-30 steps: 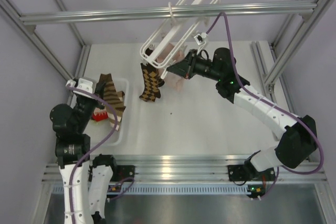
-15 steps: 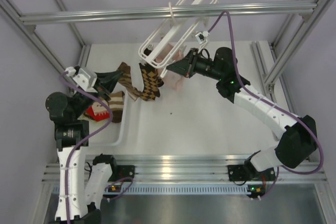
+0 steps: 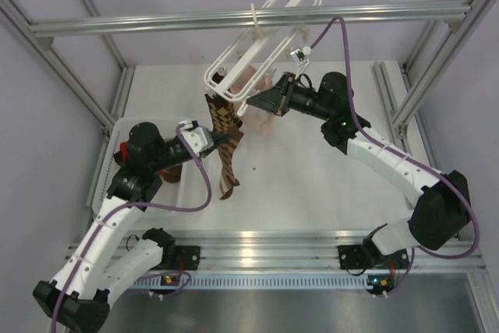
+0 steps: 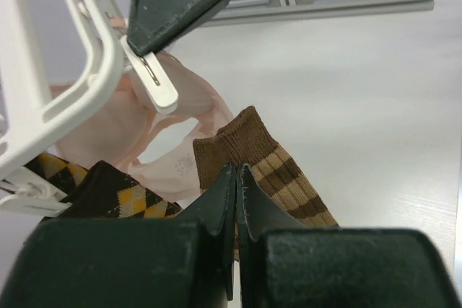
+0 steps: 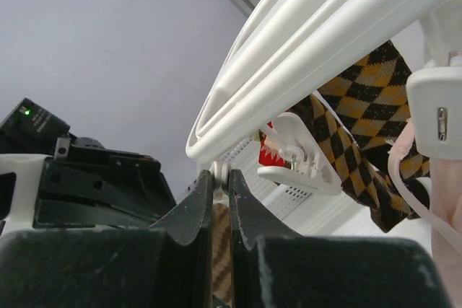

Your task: Clip the socks to the hanger

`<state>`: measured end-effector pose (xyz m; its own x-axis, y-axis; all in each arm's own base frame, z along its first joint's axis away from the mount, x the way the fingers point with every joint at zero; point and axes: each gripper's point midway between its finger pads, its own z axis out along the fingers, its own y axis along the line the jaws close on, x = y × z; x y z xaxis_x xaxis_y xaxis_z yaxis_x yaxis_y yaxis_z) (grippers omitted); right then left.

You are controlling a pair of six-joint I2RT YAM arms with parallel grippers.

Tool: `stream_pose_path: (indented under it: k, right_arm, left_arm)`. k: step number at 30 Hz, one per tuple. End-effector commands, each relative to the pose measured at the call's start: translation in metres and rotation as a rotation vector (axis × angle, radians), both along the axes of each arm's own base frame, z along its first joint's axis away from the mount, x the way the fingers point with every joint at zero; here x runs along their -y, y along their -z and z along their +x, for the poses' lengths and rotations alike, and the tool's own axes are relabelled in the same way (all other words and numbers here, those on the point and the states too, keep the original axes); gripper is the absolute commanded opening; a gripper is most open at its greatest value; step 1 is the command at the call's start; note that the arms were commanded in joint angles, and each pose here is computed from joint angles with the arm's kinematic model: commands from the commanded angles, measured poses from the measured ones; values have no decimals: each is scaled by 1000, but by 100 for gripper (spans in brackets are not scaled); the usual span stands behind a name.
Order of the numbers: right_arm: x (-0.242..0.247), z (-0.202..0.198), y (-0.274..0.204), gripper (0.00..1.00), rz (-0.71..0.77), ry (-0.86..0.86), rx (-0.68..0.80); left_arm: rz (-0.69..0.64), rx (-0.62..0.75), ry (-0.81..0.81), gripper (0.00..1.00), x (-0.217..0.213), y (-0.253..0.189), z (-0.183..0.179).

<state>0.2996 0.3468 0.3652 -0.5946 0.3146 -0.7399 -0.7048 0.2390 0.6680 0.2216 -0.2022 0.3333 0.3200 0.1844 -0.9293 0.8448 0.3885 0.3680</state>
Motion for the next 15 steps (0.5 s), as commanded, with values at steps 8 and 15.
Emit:
stream_pose_path:
  k: [8,15]
  right_arm:
    - [5,5,-1,0,12,13,33]
    - [4,6,2,0,-1,10,39]
  left_arm:
    - [62,98,-119,0,18,14,36]
    - [23,127,-173,0,19,3,47]
